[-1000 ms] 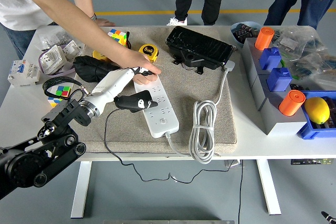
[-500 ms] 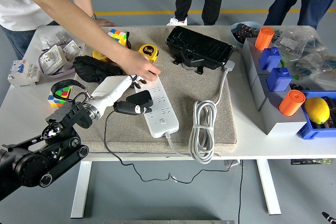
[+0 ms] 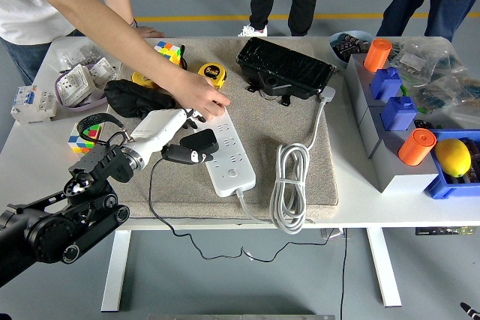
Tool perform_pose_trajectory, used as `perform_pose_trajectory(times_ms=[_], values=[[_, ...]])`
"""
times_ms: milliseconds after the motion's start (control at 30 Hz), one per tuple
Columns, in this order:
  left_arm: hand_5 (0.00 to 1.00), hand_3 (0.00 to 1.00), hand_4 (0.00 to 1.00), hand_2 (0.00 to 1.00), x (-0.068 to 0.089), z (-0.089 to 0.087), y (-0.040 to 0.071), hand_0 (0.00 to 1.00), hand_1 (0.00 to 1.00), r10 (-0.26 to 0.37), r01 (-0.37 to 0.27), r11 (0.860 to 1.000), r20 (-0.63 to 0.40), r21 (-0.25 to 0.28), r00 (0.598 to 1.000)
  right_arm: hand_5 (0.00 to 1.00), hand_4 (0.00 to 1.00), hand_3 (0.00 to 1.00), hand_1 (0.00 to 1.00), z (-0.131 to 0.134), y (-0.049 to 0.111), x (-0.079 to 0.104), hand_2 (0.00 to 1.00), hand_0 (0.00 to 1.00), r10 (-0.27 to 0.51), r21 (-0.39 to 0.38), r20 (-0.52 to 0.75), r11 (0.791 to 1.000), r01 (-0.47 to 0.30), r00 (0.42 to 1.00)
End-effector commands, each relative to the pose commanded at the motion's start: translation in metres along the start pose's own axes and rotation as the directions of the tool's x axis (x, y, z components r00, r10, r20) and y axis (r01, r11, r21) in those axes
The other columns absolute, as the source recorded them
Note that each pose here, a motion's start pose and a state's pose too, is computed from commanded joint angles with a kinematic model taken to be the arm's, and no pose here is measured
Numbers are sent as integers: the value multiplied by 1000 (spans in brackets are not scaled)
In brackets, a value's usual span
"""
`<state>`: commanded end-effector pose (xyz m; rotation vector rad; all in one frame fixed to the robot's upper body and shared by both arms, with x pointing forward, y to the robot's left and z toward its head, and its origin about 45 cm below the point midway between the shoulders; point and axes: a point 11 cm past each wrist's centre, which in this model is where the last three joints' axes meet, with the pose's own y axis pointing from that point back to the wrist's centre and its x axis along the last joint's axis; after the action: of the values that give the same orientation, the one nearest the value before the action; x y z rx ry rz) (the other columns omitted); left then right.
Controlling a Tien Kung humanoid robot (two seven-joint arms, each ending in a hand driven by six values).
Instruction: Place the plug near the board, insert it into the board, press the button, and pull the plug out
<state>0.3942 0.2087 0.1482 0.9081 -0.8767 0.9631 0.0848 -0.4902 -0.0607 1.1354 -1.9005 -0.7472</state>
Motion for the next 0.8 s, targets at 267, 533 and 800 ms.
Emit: perform_pose_trajectory(times_ms=[267,533,800], values=[[365,561,883,540,1,-1,-2,415,539,3,-4,1000,8,8,1000,400,989,549,620,0,0,-1,620,604,-2,0,-1,1000,2,1000],[302,546,868,527,0,-1,-4,375,524,-1,0,1000,22,9,1000,400,989,549,618,-1,0,-1,621,605,0,3,3,1000,0,1000],[208,527,822,499,-2,1,-4,317,488,-1,1,1000,28,4,1000,399,989,549,619,-2,0,-1,621,605,1,5,3,1000,-1,1000]])
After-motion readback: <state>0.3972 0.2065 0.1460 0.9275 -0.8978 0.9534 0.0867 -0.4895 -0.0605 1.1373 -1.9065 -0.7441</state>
